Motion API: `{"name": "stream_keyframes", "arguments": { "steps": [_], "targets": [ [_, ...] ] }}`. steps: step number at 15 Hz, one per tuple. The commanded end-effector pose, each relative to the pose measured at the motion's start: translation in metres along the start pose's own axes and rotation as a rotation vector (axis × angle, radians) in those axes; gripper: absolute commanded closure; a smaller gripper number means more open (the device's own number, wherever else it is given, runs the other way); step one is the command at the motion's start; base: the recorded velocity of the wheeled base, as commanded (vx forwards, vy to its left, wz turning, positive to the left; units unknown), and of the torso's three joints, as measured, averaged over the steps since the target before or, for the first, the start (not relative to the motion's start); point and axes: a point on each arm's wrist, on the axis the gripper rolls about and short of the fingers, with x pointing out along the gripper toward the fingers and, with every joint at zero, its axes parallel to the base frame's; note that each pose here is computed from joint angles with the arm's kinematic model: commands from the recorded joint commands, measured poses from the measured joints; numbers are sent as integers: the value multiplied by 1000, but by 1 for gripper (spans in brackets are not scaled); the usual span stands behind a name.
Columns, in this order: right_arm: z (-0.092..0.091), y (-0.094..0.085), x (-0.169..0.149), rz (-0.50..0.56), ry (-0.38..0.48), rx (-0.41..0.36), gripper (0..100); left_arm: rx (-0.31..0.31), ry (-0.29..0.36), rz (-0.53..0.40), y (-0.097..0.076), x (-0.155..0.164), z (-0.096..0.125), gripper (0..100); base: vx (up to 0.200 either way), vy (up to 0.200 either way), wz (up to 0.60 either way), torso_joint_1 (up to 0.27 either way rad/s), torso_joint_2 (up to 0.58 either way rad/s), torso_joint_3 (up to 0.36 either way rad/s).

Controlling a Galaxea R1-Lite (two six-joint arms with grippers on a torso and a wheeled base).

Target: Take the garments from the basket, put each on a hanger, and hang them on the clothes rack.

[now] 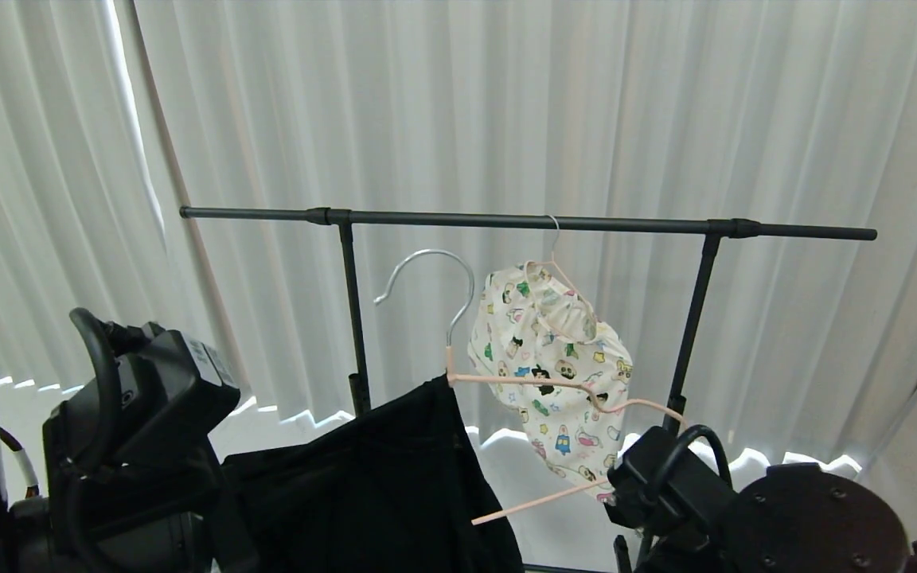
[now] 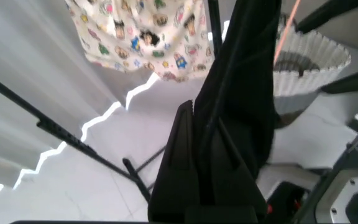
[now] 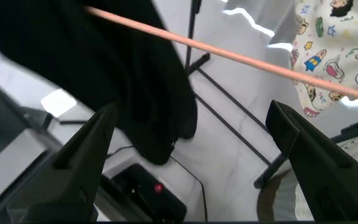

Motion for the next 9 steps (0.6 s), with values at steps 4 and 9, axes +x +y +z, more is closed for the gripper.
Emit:
{"name": "stream_keyframes", "arguments": {
  "steps": [4,9],
  "targets": [
    [-4,7,24,-19,0,-3,0,-2,-54,91,10,17,17,100,0,0,0,0,0,0],
    [1,-8,31,-124,-26,32,0,2,-84,98,11,17,26,100,0,0,0,0,0,0]
  ]
}}
